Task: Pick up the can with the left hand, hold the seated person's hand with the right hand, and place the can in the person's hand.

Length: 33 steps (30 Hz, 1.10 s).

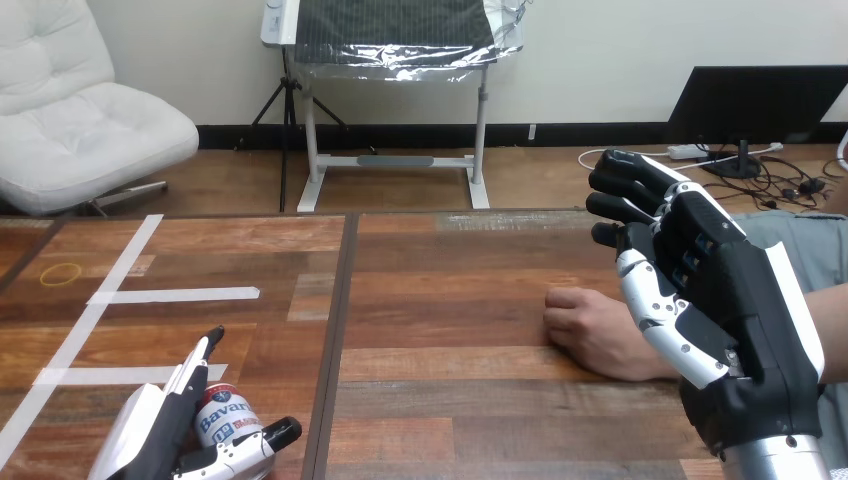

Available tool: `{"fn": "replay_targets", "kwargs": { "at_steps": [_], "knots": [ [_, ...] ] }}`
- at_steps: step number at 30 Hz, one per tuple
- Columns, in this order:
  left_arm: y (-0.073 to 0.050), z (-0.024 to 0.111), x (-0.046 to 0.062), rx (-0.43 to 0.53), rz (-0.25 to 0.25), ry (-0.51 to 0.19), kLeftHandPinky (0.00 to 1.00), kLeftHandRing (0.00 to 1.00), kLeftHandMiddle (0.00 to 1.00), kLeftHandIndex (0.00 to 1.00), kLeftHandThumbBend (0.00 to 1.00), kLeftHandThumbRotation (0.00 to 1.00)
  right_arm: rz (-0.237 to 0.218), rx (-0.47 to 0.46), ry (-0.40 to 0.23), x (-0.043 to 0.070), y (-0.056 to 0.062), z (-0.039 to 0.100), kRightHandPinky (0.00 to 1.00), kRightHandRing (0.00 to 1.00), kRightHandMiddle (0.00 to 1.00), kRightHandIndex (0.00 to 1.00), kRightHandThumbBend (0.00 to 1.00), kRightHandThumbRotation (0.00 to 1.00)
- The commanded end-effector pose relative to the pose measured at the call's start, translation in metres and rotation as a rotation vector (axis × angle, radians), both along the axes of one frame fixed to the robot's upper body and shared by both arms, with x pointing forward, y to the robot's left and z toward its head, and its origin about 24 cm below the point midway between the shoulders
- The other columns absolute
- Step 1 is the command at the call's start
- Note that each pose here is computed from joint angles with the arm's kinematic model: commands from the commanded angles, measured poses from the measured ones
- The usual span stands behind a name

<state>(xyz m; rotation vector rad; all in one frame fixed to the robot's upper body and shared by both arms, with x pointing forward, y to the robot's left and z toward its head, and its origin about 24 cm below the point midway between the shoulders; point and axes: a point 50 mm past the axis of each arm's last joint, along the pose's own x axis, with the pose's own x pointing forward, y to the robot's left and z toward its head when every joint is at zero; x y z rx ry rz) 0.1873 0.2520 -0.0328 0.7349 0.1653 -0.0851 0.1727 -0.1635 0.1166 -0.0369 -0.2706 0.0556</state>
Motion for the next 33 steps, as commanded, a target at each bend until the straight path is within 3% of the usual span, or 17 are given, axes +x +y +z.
{"fn": "replay_targets", "kwargs": {
  "at_steps": [1,33],
  "knots": [
    [0.0075,0.014,0.0098,0.035,0.008,-0.062,0.98,1.0,1.0,1.0,1.0,0.68,0.016,-0.015,-0.094,0.0048,0.0018,0.0175,0.76,0.8,0.8,0.77,0.0,0.0],
    [0.007,0.0107,0.0134,0.017,-0.009,-0.053,0.93,0.99,1.0,1.0,1.0,0.63,0.021,-0.02,-0.092,0.0036,0.0005,0.0166,0.76,0.81,0.81,0.77,0.01,0.0]
  ]
}}
